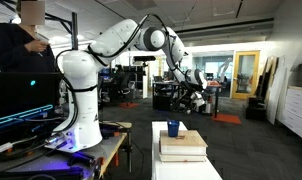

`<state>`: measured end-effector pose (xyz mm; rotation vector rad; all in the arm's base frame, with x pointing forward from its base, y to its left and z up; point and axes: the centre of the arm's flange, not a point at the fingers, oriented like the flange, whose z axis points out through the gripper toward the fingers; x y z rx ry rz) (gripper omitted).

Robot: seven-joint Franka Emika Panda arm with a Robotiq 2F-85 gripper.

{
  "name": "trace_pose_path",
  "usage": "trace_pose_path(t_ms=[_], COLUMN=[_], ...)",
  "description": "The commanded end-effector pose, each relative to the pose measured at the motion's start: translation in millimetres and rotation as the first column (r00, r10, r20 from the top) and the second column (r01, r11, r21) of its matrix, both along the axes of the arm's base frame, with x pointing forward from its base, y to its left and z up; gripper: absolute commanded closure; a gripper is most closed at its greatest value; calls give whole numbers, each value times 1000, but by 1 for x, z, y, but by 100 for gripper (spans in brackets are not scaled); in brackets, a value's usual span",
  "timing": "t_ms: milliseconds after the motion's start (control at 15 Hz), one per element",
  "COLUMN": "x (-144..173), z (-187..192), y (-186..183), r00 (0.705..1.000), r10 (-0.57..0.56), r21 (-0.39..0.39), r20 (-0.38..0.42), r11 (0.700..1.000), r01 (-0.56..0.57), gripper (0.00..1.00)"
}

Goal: Remove the marker from the cup and put it on the book

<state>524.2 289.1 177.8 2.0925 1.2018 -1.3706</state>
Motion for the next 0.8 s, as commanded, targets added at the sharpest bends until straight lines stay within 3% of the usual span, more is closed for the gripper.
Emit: trace_pose_path(t_ms=[0, 733], x=[1, -13], z=[5, -4], y=[1, 6], r00=[996, 988], r10=[-78, -144], r21=[-16, 7], r20=[-35, -58], r11=[997, 989], r01=[77, 145], gripper=[0, 0])
